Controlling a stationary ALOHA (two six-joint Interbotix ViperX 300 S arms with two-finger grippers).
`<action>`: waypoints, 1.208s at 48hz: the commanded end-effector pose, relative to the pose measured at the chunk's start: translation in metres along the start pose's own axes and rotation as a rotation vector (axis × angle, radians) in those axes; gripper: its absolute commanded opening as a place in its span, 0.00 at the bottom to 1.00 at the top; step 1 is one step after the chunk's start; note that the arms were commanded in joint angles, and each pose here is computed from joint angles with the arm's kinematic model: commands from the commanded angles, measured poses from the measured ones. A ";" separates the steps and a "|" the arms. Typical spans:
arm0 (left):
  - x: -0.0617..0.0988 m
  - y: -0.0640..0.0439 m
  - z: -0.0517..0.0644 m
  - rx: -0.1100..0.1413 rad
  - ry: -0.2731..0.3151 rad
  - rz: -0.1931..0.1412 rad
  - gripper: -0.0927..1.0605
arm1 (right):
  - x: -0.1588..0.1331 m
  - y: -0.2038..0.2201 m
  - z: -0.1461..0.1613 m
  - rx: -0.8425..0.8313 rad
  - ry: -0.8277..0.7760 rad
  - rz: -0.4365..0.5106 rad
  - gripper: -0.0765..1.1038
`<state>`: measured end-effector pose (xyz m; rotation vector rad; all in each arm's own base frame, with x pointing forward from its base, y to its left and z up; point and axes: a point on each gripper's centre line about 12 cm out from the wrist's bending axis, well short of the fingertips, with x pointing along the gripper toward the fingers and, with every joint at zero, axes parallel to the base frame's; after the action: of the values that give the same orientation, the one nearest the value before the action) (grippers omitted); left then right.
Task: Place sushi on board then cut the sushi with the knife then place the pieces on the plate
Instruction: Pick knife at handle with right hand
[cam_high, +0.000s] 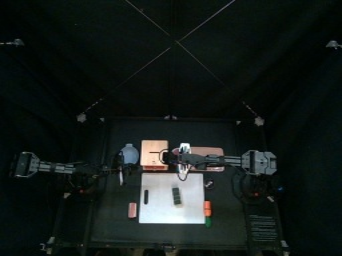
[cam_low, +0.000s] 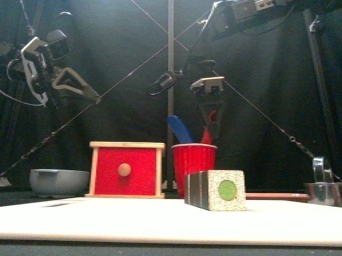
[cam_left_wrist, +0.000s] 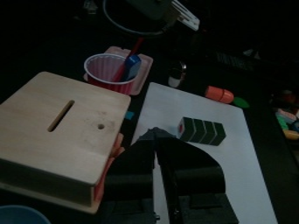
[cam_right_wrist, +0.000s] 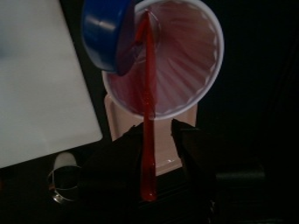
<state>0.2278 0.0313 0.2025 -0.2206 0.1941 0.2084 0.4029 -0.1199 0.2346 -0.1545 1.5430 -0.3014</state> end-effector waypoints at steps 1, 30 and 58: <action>0.002 0.000 0.004 0.001 -0.014 0.001 0.42 | -0.017 -0.012 0.004 0.021 -0.046 0.007 0.65; 0.001 0.002 0.002 -0.001 -0.010 0.010 0.42 | -0.012 -0.021 0.000 0.041 0.015 0.038 0.65; 0.001 0.002 0.003 -0.001 -0.010 0.011 0.42 | -0.013 -0.022 0.000 0.047 0.015 0.044 0.64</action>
<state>0.2261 0.0332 0.1994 -0.2214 0.2023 0.2185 0.4007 -0.1352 0.2348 -0.0862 1.6041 -0.2935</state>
